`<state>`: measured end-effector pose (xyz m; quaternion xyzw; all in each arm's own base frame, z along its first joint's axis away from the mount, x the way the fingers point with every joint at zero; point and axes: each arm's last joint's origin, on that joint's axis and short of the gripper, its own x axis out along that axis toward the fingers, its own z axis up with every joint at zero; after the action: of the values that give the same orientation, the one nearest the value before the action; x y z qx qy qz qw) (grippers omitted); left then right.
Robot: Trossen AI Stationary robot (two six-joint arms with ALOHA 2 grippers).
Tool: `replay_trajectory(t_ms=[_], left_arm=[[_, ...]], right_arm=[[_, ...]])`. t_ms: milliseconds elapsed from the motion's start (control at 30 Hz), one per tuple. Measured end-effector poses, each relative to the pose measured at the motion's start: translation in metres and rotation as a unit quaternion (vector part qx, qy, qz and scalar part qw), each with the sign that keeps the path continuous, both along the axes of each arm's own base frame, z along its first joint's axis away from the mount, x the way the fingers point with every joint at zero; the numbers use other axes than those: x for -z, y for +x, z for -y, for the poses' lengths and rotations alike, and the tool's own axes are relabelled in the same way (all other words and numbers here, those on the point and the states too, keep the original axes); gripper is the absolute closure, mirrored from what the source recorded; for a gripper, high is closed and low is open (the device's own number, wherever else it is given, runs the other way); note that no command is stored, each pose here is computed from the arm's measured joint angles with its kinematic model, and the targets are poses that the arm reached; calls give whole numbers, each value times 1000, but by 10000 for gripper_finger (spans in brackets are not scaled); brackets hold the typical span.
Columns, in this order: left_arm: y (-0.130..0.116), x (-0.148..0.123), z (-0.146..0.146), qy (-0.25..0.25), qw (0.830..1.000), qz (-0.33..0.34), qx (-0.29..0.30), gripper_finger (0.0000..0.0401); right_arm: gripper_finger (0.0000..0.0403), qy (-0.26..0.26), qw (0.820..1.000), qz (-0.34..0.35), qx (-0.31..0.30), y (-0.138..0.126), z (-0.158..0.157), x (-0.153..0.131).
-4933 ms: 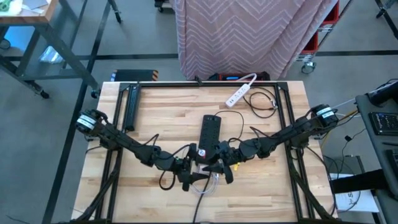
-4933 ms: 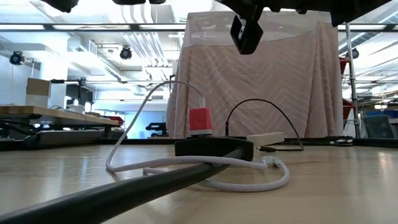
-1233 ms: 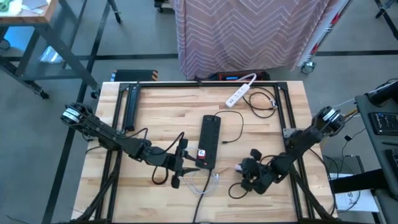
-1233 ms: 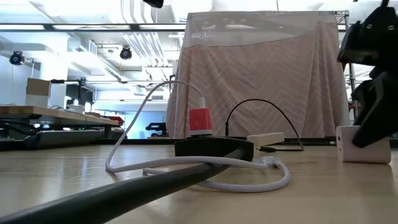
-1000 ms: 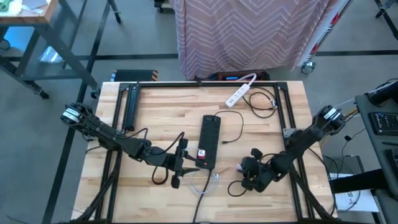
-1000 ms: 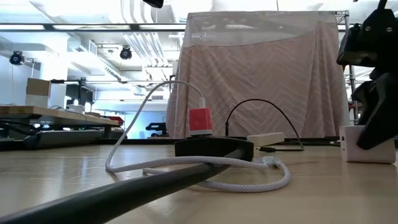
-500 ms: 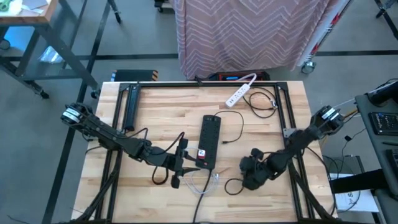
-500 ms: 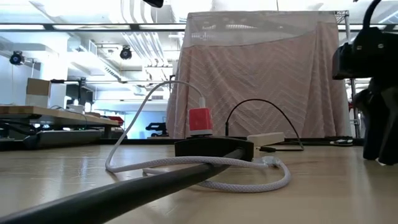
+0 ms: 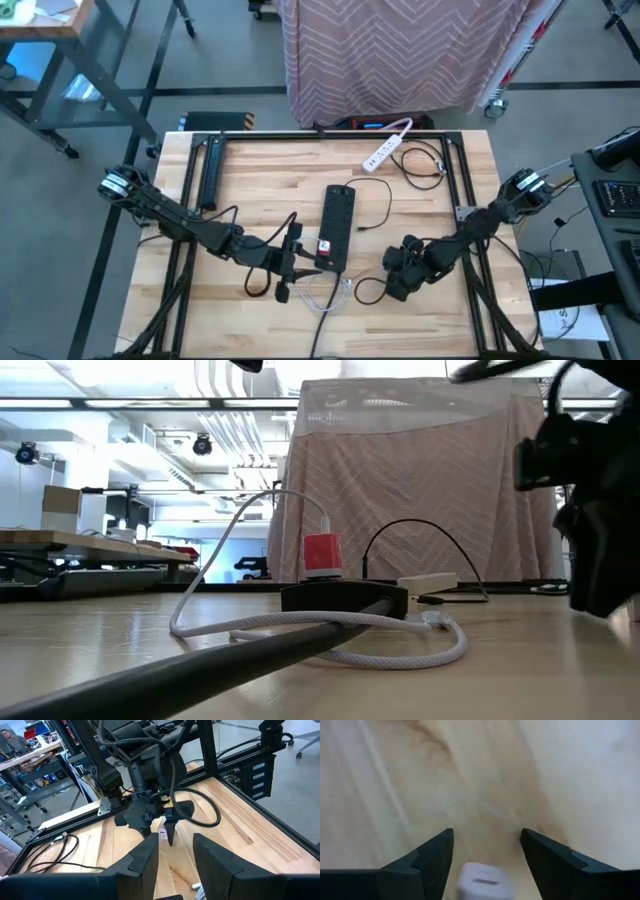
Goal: Insert USB
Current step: Insert the pink charger adapter into the white outlet extension
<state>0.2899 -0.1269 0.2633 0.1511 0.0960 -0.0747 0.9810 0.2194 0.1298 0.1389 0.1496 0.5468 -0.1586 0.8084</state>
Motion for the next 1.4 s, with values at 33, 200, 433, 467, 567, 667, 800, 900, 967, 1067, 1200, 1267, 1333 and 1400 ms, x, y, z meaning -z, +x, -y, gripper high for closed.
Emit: replay_trajectory(t_ms=[33, 200, 433, 467, 567, 667, 800, 900, 967, 1067, 1200, 1267, 1333, 1400], left_arm=[[0, 0, 0, 0, 1000, 0, 0, 290], [-3, -3, 0, 0, 1000, -1, 2, 285], [-16, -15, -6, -16, 1000, -9, -2, 296], [-17, -17, -7, -23, 1000, -11, -3, 298], [-24, -21, -10, -37, 999, -23, -8, 305], [-32, -25, -14, -49, 998, -37, -13, 312], [-41, -27, -17, -63, 996, -52, -19, 318], [-44, -28, -19, -66, 996, -54, -20, 321], [-45, -29, -20, -68, 996, -55, -21, 322], [-45, -28, -20, -70, 996, -56, -21, 323], [-45, -27, -20, -68, 996, -58, -22, 323], [-44, -27, -19, -68, 996, -59, -22, 323], [-44, -26, -19, -67, 996, -61, -22, 323], [-44, -26, -19, -67, 996, -60, -22, 323]], right_arm=[[161, 0, 1000, 3, 2, 2, 1, -1], [141, -1, 1000, 16, -3, 10, 3, -8], [129, -3, 998, 56, -7, 34, 8, -32], [128, -4, 998, 62, -6, 39, 11, -36], [129, -11, 996, 83, -4, 57, 24, -51], [137, -25, 994, 109, -4, 74, 42, -69], [153, -60, 988, 142, -4, 94, 70, -95], [167, -86, 983, 160, -8, 105, 92, -111], [176, -101, 981, 167, -6, 109, 106, -120], [189, -118, 977, 175, 0, 113, 124, -130], [201, -133, 976, 174, 12, 115, 144, -135], [205, -138, 976, 170, 20, 114, 152, -135], [208, -140, 975, 168, 29, 113, 159, -135], [208, -142, 975, 166, 37, 113, 164, -135]])
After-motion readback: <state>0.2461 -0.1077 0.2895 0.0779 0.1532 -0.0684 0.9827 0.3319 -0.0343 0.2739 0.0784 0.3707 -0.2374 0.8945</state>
